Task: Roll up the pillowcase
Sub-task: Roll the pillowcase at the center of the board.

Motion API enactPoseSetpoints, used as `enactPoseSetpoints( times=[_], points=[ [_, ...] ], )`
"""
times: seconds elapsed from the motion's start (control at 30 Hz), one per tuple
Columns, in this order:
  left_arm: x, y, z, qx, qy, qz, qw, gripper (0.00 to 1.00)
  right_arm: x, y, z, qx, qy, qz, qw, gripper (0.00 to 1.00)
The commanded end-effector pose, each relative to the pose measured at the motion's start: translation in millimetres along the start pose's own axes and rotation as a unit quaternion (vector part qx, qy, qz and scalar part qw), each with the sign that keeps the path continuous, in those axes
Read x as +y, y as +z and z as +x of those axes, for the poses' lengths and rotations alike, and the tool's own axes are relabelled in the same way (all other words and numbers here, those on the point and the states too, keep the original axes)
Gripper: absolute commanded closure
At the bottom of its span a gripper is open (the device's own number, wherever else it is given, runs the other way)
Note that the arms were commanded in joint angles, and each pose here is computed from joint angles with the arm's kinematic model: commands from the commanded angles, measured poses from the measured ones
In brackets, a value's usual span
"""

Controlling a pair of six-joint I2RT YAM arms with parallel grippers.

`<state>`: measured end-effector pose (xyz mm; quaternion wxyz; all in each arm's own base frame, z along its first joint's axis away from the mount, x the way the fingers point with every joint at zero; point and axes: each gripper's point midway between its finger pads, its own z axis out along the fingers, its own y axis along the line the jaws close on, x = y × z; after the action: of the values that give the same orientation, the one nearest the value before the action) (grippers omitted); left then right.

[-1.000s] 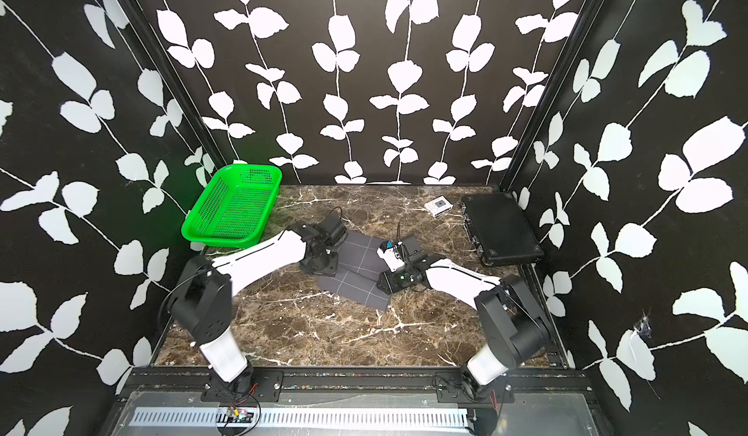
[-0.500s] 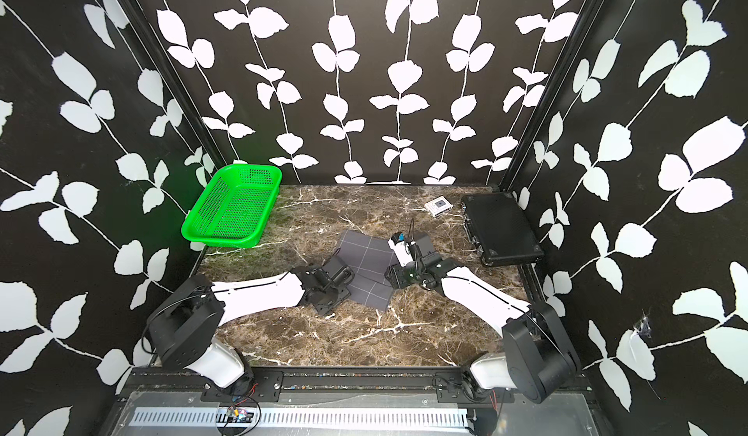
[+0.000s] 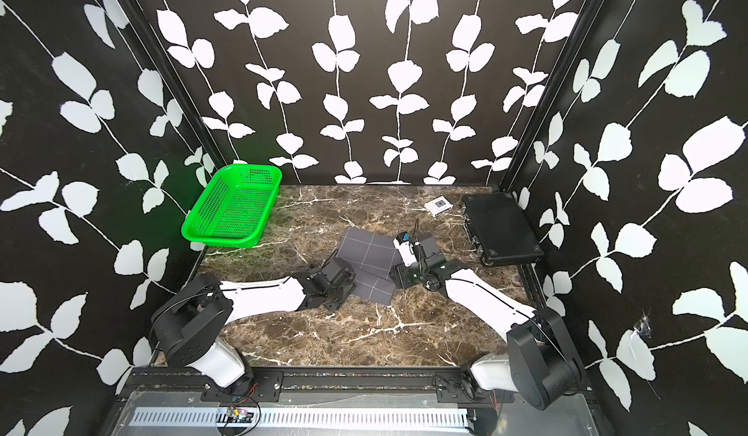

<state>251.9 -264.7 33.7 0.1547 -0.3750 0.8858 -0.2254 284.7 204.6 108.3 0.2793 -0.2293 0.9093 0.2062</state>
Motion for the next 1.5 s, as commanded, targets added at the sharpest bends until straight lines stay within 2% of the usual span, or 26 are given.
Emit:
enactPoseSetpoints(
  times=[0.0, 0.13, 0.27, 0.4, 0.67, 0.87, 1.1, 1.3, 1.47],
  points=[
    [6, -24, -13, -0.030, 0.012, -0.012, 0.999, 0.46, -4, 1, 6, 0.003, -0.003, 0.006, 1.000, 0.39],
    [3, -32, -10, -0.027, 0.009, -0.002, 1.000, 0.44, -5, 2, 7, 0.005, -0.002, 0.005, 1.000, 0.39],
    [4, -13, -5, -0.019, -0.005, 0.020, 1.000, 0.44, -4, 4, 7, 0.009, -0.003, 0.002, 1.000, 0.39],
    [-7, 2, 5, -0.001, 0.006, 0.030, 1.000, 0.44, -4, 3, 9, 0.010, -0.002, 0.002, 1.000, 0.39],
    [2, 21, 9, 0.010, 0.003, 0.018, 1.000, 0.46, -5, 2, 11, 0.013, 0.000, 0.003, 1.000, 0.39],
    [8, 20, 5, 0.015, 0.010, -0.005, 1.000, 0.60, -4, 5, 11, 0.014, 0.002, -0.003, 1.000, 0.40],
    [9, 8, -2, 0.011, 0.006, -0.022, 1.000, 0.93, 0, 4, 13, 0.009, -0.013, -0.014, 1.000, 0.39],
    [21, -17, -9, 0.027, 0.061, -0.082, 0.994, 0.96, 5, 4, 14, 0.003, -0.036, -0.021, 0.999, 0.37],
    [39, -41, -8, 0.058, 0.114, -0.132, 0.983, 0.96, -1, 10, 5, 0.006, -0.038, 0.001, 0.999, 0.37]
  ],
)
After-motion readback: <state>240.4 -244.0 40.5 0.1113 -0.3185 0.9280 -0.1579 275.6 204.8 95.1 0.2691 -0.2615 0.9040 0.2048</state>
